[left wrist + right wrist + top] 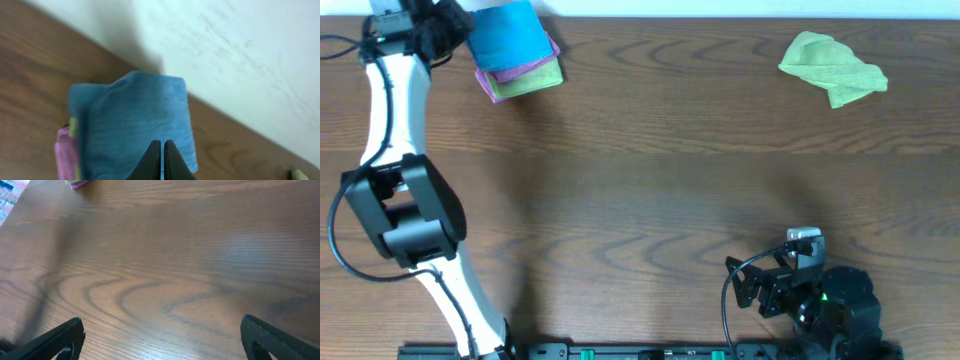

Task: Fold the cloth
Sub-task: 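Adjust the blue cloth on top of the stack and open the left gripper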

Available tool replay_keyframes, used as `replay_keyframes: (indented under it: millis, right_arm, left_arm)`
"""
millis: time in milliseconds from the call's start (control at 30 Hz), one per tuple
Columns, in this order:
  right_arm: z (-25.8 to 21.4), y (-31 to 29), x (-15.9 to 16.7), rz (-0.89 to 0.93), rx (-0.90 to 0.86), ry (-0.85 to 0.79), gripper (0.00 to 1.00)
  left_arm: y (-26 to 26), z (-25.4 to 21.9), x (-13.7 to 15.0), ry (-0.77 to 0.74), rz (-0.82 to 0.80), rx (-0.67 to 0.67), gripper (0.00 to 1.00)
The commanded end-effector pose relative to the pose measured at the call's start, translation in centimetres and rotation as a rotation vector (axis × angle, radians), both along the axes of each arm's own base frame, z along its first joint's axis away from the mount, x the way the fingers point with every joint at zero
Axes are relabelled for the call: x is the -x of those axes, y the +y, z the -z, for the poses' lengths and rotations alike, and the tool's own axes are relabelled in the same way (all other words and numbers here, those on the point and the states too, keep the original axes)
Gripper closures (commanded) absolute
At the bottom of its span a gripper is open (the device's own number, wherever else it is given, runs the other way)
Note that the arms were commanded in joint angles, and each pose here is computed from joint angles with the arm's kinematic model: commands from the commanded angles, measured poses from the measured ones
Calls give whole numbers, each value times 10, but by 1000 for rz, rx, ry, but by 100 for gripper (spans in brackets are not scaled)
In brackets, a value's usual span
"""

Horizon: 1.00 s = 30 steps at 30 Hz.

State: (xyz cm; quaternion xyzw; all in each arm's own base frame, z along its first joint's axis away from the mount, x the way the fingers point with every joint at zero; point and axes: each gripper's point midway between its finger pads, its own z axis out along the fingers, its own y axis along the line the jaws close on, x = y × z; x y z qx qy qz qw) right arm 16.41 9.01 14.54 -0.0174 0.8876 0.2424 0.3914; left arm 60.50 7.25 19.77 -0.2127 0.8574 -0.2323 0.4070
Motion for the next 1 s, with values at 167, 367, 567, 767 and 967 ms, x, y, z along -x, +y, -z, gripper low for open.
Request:
replay_keyframes:
  millis: [167,367,567,767,967]
  right_arm:
    - [0,-1,0,15,-10,3,1]
    - [0,-1,0,15,-10,2,1]
    - [0,-1,0,15,-10,2,1]
    - [0,-1,0,15,-10,2,1]
    - [0,-1,0,15,-10,2,1]
  left_arm:
    - [-27,-2,-30,-71,-69,-80,94]
    - [-26,36,-39,-24,-98,-81,94]
    - [-23,80,-42,44,-109,-88,94]
    - [-23,117,-40,107,-110,-88,94]
    - [-27,151,-36,167,-91,-70,94]
